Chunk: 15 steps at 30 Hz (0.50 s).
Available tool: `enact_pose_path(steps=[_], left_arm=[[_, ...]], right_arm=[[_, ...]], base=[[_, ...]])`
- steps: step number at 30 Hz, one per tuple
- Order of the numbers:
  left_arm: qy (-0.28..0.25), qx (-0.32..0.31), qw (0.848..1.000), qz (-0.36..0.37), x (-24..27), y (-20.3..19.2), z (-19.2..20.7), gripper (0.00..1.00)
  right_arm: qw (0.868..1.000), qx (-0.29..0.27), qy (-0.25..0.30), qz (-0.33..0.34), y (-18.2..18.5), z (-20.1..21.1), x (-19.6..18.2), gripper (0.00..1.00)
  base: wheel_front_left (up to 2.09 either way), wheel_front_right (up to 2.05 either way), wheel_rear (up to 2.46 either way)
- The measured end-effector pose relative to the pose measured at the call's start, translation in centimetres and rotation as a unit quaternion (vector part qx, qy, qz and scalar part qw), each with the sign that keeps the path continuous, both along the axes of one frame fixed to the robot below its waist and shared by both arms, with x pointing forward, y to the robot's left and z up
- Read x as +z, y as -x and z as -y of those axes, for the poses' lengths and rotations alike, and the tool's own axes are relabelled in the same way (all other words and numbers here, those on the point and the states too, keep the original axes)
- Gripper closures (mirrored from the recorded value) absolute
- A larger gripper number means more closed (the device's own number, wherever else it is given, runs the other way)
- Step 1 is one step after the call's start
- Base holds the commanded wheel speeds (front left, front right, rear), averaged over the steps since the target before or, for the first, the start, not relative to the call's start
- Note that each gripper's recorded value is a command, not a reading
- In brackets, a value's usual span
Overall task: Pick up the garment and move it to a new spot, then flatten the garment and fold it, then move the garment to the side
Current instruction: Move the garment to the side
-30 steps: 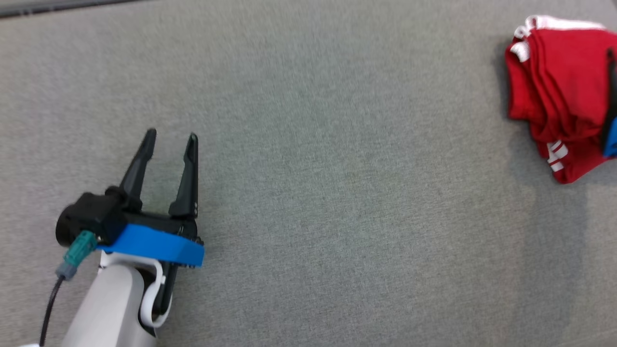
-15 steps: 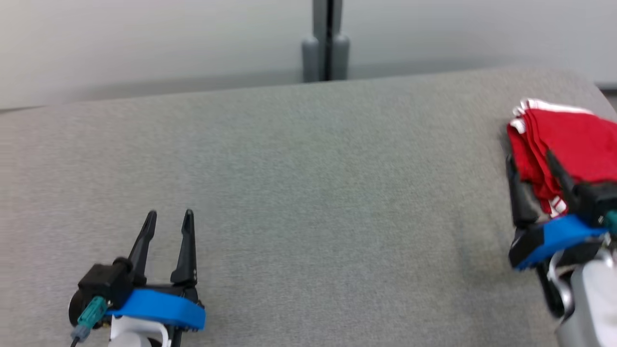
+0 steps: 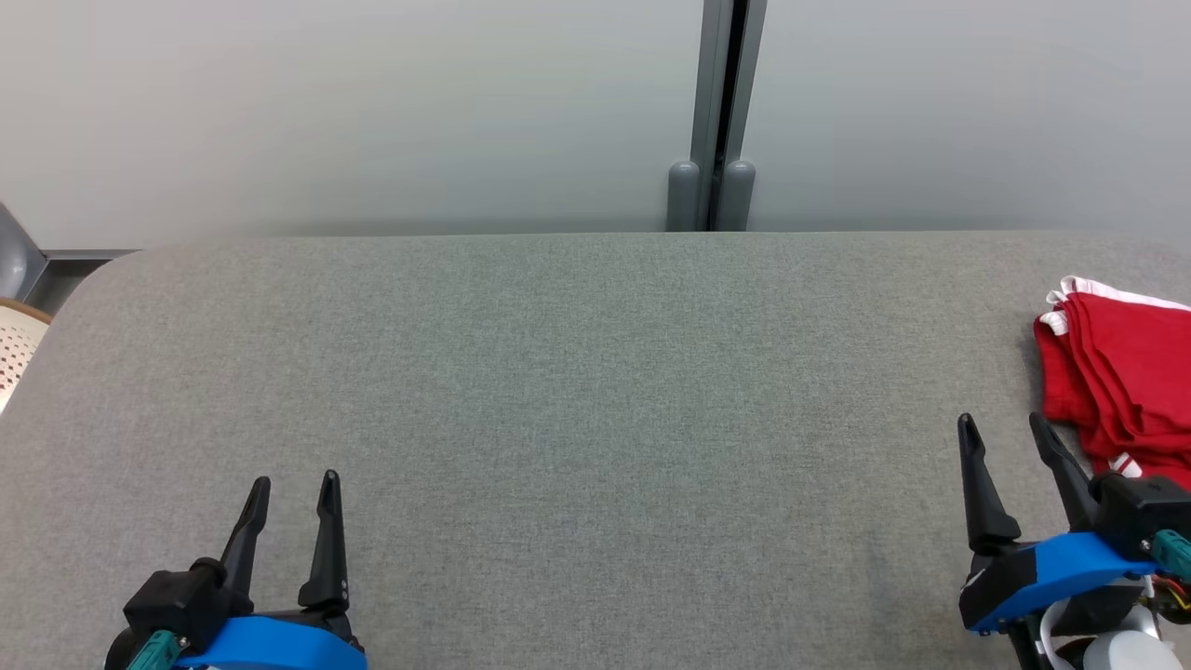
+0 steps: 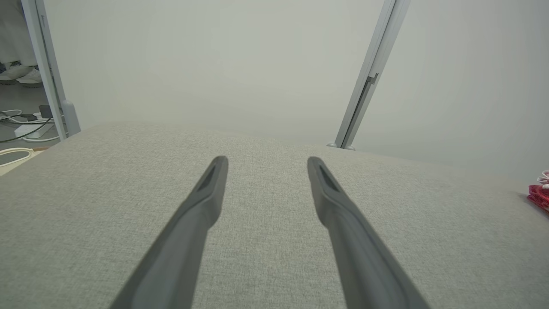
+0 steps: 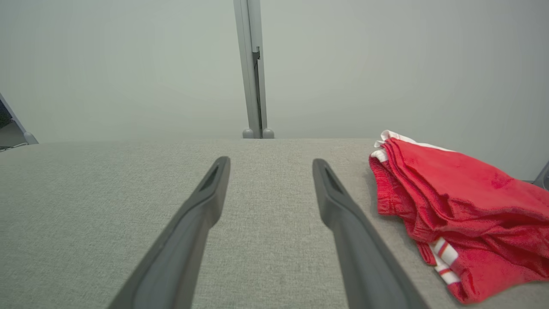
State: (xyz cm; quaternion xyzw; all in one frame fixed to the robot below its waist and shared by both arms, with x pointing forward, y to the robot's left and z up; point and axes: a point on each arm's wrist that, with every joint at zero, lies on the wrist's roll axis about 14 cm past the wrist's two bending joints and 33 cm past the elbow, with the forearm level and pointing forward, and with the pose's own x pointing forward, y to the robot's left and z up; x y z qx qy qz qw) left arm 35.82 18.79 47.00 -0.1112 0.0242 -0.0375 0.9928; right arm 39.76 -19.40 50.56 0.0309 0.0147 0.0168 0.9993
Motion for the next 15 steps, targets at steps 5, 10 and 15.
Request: enact_pose_path(steps=[5,10,15], left_arm=[[0.003,-0.003,1.0,-0.002,-0.2,0.2,0.1,0.0],[0.006,-0.008,1.0,-0.002,-0.2,0.2,0.6,0.0],[0.005,-0.01,1.0,-0.002,-0.2,0.0,0.6,0.0]], right_arm=[[1.0,-0.013,-0.002,-0.003,0.7,0.7,-0.2,0.0],[1.0,-0.02,-0.004,-0.011,1.4,1.1,-0.7,0.0],[0.999,-0.023,-0.01,-0.021,2.0,1.3,-1.3,0.0]], base=[[0.0,0.0,0.0],[0.0,0.0,0.0],[0.0,0.0,0.0]])
